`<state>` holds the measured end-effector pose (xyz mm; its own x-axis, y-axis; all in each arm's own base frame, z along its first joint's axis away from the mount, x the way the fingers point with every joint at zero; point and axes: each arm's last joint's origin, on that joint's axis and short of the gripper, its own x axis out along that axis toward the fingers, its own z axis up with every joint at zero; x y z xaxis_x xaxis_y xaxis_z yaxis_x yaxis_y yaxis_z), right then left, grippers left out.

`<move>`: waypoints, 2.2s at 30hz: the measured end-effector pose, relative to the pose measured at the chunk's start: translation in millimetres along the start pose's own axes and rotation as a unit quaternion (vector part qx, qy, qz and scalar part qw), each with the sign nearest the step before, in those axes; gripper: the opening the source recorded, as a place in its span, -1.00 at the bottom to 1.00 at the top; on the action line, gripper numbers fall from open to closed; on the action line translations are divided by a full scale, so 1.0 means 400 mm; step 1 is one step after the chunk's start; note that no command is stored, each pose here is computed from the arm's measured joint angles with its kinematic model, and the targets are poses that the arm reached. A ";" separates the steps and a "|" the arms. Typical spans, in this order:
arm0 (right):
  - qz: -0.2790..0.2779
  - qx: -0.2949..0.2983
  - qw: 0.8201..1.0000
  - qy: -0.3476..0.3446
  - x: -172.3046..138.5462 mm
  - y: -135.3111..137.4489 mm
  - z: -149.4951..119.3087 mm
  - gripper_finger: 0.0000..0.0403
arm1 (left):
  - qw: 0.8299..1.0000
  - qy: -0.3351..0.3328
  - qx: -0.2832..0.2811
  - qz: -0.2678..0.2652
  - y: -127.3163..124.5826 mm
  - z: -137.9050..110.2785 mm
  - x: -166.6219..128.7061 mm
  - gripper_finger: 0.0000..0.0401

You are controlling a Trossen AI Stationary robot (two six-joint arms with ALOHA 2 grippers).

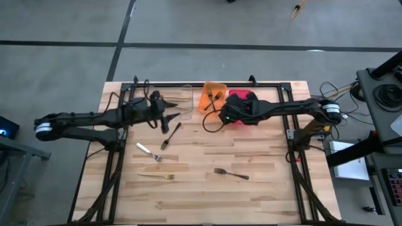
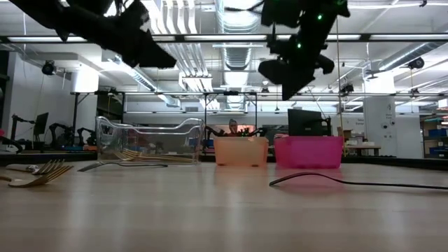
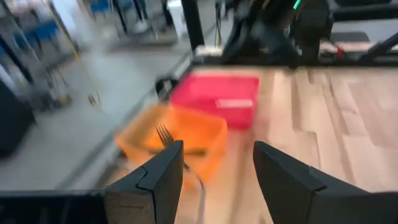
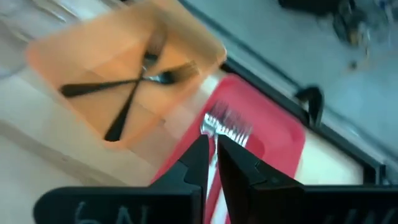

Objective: Sort silverware by color (type)
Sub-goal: Put the black fork into the orange bin

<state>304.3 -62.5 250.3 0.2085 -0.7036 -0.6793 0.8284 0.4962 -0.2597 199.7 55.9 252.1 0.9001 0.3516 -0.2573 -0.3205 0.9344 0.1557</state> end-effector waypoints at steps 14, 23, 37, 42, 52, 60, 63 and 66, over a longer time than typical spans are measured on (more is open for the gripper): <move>0.247 -0.073 0.935 -0.244 -0.101 -0.025 -0.038 -0.91 | 0.976 0.150 -0.154 -0.034 -0.059 -0.073 0.008 -0.16; 0.281 -0.098 0.909 -0.292 -0.102 -0.048 -0.074 -0.91 | 0.947 0.215 -0.235 -0.045 -0.106 -0.097 -0.006 -0.23; 0.265 -0.141 0.895 -0.330 -0.106 -0.045 -0.064 -0.91 | 0.840 0.435 -0.299 -0.124 -0.211 -0.162 -0.097 -0.28; 0.261 -0.145 0.886 -0.354 -0.113 -0.046 -0.055 -0.91 | 0.812 0.467 -0.290 -0.196 -0.245 -0.151 -0.120 -0.28; 0.251 -0.161 0.878 -0.375 -0.131 -0.048 -0.032 -0.91 | 0.839 0.446 -0.219 -0.221 -0.297 -0.072 -0.106 -0.28; 0.244 -0.174 0.873 -0.385 -0.143 -0.050 -0.017 -0.91 | 0.849 0.467 -0.158 -0.189 -0.338 -0.077 -0.054 -0.28; 0.241 -0.179 0.870 -0.391 -0.150 -0.051 -0.009 -0.91 | 0.865 0.464 -0.129 -0.139 -0.345 -0.085 -0.031 -0.28; 0.239 -0.182 0.868 -0.396 -0.159 -0.053 0.003 -0.91 | 0.881 0.451 -0.108 -0.092 -0.351 -0.085 -0.008 -0.28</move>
<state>274.0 -28.9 299.8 0.8936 -0.4318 -0.1225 0.3611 0.8537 -0.3752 231.7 -74.6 198.6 0.3729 0.0041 -0.9279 -0.3295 0.9354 -0.1283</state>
